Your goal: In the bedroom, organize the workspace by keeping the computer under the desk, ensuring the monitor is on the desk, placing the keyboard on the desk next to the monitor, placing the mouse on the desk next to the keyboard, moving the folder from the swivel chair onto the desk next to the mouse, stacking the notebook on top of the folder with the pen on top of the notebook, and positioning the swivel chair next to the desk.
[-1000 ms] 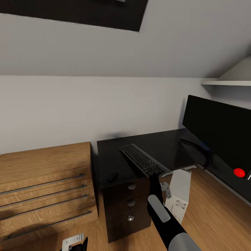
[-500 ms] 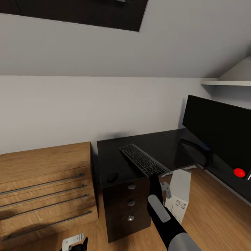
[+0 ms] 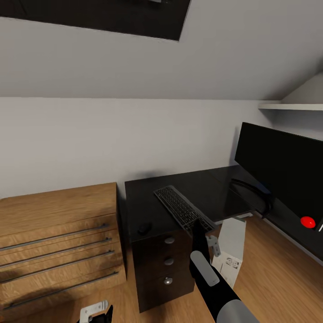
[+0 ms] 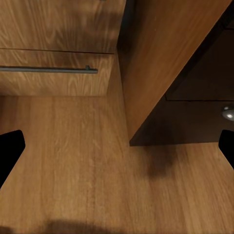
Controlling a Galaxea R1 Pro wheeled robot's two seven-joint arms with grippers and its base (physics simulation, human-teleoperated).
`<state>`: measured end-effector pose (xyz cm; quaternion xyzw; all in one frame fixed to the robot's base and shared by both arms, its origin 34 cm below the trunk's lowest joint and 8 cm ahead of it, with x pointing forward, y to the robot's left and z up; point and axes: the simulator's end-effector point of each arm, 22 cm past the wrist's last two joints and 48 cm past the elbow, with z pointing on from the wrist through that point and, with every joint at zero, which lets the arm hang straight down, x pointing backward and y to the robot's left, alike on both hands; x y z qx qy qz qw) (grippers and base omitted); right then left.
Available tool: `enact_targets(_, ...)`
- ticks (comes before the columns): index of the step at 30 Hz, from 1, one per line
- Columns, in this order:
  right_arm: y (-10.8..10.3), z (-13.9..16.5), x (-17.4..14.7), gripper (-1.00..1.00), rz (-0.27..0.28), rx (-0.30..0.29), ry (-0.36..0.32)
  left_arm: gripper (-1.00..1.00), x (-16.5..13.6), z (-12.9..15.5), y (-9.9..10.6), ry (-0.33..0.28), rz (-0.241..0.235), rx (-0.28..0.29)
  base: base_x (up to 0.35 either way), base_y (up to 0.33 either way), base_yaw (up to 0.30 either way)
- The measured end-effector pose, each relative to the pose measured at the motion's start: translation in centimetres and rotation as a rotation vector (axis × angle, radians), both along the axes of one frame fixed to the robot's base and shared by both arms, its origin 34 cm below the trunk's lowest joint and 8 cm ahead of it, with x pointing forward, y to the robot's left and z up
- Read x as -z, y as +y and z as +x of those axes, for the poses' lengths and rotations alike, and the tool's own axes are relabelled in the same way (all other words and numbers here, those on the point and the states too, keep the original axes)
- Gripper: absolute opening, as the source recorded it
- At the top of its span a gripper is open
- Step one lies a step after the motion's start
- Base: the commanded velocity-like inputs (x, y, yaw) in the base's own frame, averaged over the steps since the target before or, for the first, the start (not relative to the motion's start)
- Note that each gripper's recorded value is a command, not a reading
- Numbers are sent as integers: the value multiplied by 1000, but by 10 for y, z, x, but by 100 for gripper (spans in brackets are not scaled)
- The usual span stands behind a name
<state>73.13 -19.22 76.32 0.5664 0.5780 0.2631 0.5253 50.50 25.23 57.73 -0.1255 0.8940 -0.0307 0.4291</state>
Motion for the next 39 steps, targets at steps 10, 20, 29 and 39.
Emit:
enact_targets(10, 0, 0, -1, 100, -1, -1, -3, 100, 0, 0, 0, 0, 1, 1, 0, 0, 0)
enact_targets(20, 0, 1, -1, 100, -1, 0, -3, 100, 1, -1, -1, 4, 1, 3, -118, -120, 0)
enact_targets(29, 0, 1, -1, 100, -1, 0, -4, 100, 9, -7, 0, 23, 6, 4, -39, -77, 0)
enact_targets(39, -2, 1, -2, 100, 2, 6, -7, 100, 10, -8, 1, 26, 8, 5, -1, -3, 0)
